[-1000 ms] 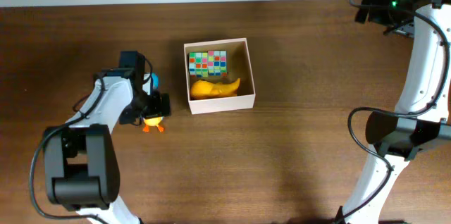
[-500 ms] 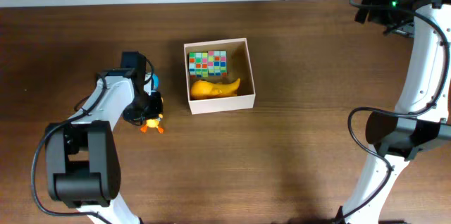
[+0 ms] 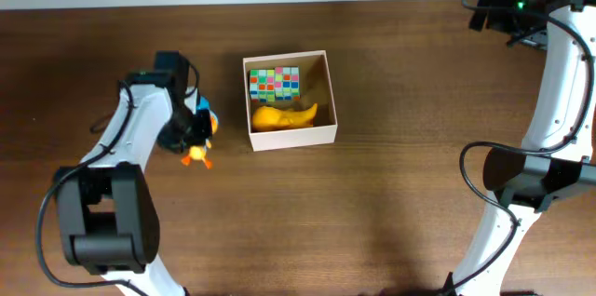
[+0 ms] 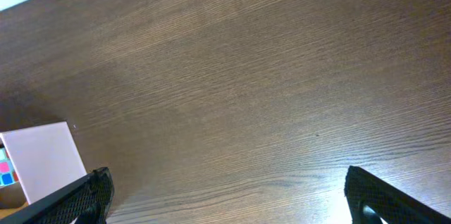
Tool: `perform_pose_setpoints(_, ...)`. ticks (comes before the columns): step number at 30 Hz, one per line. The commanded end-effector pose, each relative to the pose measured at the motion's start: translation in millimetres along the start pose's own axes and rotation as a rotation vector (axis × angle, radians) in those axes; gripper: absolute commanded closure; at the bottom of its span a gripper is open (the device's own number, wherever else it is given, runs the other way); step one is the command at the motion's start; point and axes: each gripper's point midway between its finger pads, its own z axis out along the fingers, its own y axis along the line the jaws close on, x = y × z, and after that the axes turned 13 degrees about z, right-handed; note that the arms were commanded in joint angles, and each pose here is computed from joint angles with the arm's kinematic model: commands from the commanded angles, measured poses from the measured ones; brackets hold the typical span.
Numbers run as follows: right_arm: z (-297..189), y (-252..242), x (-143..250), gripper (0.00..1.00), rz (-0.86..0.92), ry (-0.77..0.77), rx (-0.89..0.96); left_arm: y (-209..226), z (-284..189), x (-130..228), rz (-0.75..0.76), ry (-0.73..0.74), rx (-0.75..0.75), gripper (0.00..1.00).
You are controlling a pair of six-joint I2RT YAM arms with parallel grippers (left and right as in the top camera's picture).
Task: Pack container
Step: 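Lift the duck with the left gripper and carry it over the box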
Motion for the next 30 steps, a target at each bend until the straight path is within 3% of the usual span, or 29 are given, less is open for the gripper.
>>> perform_pose_setpoints(1,-17,3,-3,0.01,0.005,-0.038,-0.018,-10,-54,-21,0.085,-0.119,0.002,0.8)
perform_pose_setpoints(10,-17,3,-3,0.01,0.005,-0.038,-0.018,-76,-143,-37,0.465,-0.332,-0.021,0.8)
perform_pose_setpoints(12,-17,3,-3,0.01,0.005,-0.038,-0.018,-107,-158,-46,0.615,-0.426,-0.031,0.8)
perform_pose_setpoints(18,-17,3,-3,0.01,0.005,-0.038,-0.018,-172,-172,-68,0.86,-0.597,-0.041,0.8)
perform_pose_setpoints(23,-17,3,-3,0.01,0.005,-0.038,-0.018,-210,-169,-89,1.013,-0.695,-0.064,0.8)
perform_pose_setpoints(30,-17,3,-3,0.01,0.005,-0.038,-0.018,-215,-114,-102,1.032,-0.594,-0.051,0.8)
